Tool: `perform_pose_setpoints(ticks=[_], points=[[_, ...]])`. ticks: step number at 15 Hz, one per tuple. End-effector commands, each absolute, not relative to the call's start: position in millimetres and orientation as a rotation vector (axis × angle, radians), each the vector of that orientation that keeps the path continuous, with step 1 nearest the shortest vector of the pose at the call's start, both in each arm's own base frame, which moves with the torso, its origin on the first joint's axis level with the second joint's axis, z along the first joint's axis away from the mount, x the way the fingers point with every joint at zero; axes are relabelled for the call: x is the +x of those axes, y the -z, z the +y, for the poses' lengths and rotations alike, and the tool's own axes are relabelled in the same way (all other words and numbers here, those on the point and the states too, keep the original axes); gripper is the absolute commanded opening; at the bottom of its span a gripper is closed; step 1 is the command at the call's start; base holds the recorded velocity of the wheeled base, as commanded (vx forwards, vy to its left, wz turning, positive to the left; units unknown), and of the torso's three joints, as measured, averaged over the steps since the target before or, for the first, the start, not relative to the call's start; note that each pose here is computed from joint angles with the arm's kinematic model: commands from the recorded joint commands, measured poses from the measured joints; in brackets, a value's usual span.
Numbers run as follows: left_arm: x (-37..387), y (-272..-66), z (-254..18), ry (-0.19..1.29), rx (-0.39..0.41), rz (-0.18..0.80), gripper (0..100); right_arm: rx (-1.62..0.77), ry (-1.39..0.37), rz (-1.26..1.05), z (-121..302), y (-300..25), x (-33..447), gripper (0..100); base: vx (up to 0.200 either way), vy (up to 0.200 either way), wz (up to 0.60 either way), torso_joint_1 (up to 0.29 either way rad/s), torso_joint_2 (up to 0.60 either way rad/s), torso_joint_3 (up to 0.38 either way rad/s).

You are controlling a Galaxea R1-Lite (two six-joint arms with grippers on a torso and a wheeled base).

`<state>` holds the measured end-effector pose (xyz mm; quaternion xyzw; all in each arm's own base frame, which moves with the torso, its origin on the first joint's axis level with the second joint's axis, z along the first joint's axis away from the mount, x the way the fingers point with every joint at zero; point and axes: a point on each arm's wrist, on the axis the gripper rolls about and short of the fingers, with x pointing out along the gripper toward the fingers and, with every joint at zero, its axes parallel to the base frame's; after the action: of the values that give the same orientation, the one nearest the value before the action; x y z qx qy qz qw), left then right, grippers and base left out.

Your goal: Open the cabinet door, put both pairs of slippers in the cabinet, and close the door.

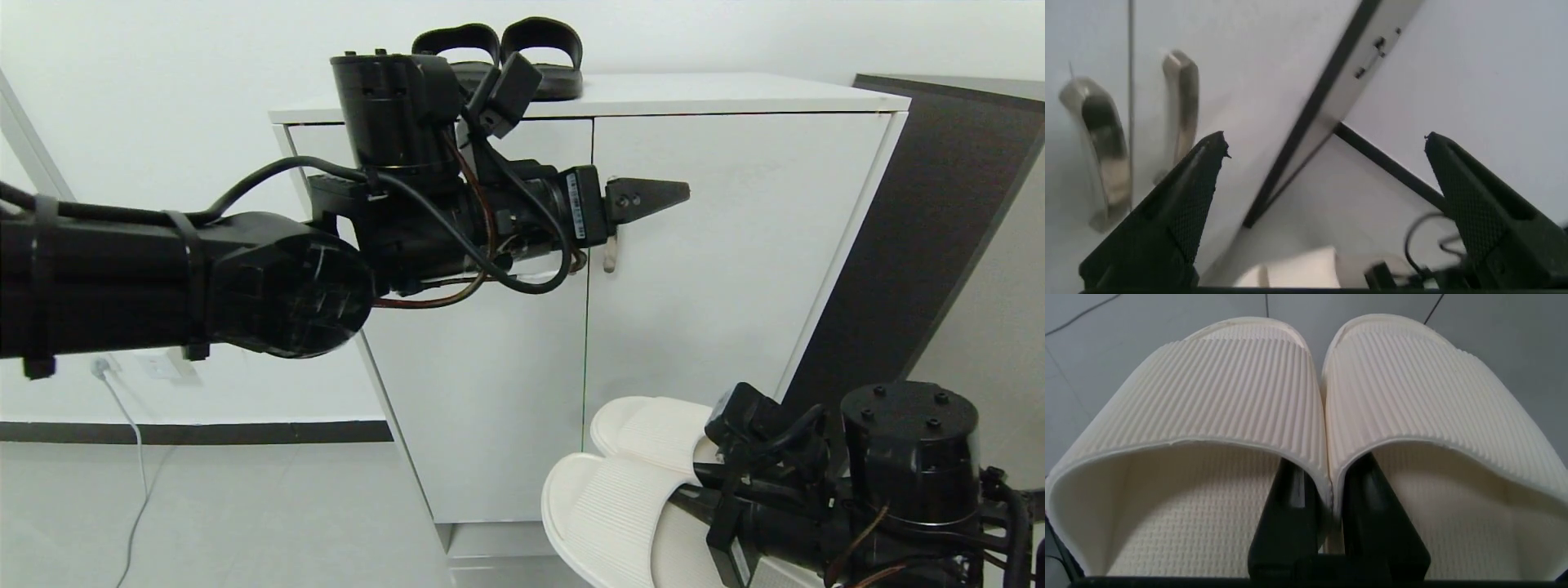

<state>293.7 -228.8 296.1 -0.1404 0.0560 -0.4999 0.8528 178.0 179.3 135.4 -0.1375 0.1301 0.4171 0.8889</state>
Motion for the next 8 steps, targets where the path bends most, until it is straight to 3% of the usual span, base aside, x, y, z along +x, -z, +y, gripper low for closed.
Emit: perform_pose_setpoints(ticks=[1,8], points=[[301,-290,-236,1.04,-0.287,0.126,100,-0.286,-0.869,0.274,180,-135,178,0,0.0,0.0,0.0,0.0,0.0,0.0],[311,-281,-240,0.958,-0.284,0.131,100,-0.297,-0.874,0.277,180,-133,177,0,0.0,0.0,0.0,0.0,0.0,0.0]])
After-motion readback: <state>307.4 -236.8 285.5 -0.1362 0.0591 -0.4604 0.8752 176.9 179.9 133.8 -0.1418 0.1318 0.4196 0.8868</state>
